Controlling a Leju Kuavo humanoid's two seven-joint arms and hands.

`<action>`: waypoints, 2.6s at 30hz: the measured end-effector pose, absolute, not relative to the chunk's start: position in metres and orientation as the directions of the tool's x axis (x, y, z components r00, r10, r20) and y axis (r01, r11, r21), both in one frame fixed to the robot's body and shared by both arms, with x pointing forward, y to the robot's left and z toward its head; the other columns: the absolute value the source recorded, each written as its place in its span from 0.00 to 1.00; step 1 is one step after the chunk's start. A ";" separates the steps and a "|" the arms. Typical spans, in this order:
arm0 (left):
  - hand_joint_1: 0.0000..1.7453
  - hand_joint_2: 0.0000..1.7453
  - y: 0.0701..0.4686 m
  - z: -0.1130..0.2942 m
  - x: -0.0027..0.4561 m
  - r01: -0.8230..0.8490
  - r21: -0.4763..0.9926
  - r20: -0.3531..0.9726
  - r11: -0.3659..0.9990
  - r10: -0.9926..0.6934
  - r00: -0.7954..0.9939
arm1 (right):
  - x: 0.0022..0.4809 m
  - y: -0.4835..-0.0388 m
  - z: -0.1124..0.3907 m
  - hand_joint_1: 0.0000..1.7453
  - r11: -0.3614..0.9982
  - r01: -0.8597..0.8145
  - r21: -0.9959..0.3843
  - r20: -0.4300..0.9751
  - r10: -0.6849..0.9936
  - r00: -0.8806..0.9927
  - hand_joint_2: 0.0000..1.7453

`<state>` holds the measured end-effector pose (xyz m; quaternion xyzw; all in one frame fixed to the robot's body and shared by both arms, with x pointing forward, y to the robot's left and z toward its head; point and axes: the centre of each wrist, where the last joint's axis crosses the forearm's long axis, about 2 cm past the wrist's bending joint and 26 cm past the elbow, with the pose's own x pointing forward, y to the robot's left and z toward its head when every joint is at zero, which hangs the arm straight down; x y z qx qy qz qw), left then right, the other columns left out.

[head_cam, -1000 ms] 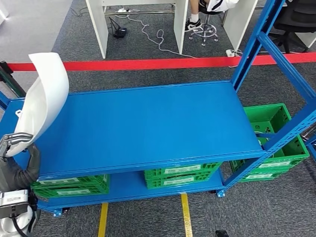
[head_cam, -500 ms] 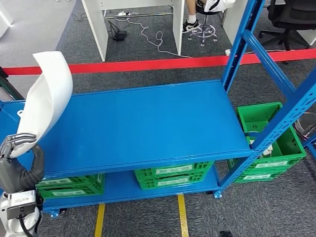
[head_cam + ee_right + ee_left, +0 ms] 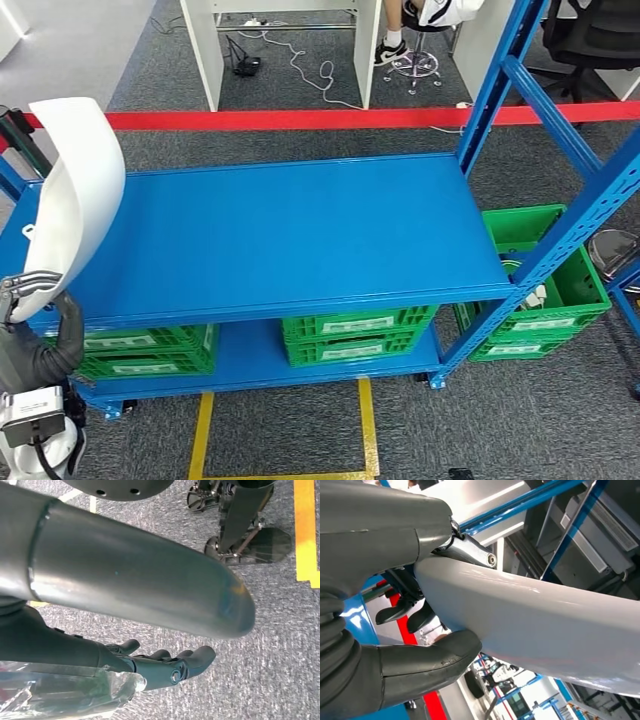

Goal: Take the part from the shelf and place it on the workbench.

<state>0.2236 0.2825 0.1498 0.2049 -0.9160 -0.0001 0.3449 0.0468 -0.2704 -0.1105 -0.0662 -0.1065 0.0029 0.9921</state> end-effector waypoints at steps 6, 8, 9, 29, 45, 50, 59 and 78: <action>1.00 1.00 0.282 0.150 0.224 -0.379 0.142 0.631 0.914 -0.379 -0.677 | 0.047 -0.272 -0.111 0.00 0.991 0.014 -0.134 0.208 0.015 0.978 0.00; 1.00 1.00 0.282 0.150 0.224 -0.380 0.142 0.630 0.914 -0.380 -0.678 | 0.048 -0.272 -0.110 0.00 0.991 0.018 -0.132 0.211 0.010 0.977 0.00; 1.00 1.00 0.282 0.150 0.224 -0.380 0.142 0.628 0.914 -0.380 -0.679 | 0.049 -0.272 -0.110 0.00 0.991 0.021 -0.131 0.216 0.008 0.976 0.00; 1.00 1.00 0.282 0.152 0.227 -0.392 0.137 0.623 0.910 -0.387 -0.680 | 0.050 -0.277 -0.110 0.00 0.988 0.037 -0.149 0.234 -0.001 0.972 0.00; 1.00 1.00 0.289 0.152 0.223 -0.420 0.140 0.619 0.897 -0.410 -0.669 | 0.052 -0.276 -0.110 0.00 0.988 0.060 -0.139 0.270 -0.020 0.963 0.00; 1.00 1.00 0.294 0.151 0.221 -0.430 0.151 0.619 0.890 -0.424 -0.661 | 0.052 -0.274 -0.110 0.00 0.989 0.062 -0.134 0.271 -0.023 0.962 0.00; 1.00 1.00 0.297 0.156 0.223 -0.418 0.173 0.593 0.892 -0.433 -0.679 | 0.050 -0.268 -0.110 0.00 0.990 0.087 -0.114 0.292 -0.051 0.955 0.00; 1.00 1.00 0.302 0.156 0.219 -0.419 0.196 0.588 0.887 -0.448 -0.673 | 0.051 -0.261 -0.109 0.00 0.991 0.086 -0.104 0.301 -0.051 0.952 0.00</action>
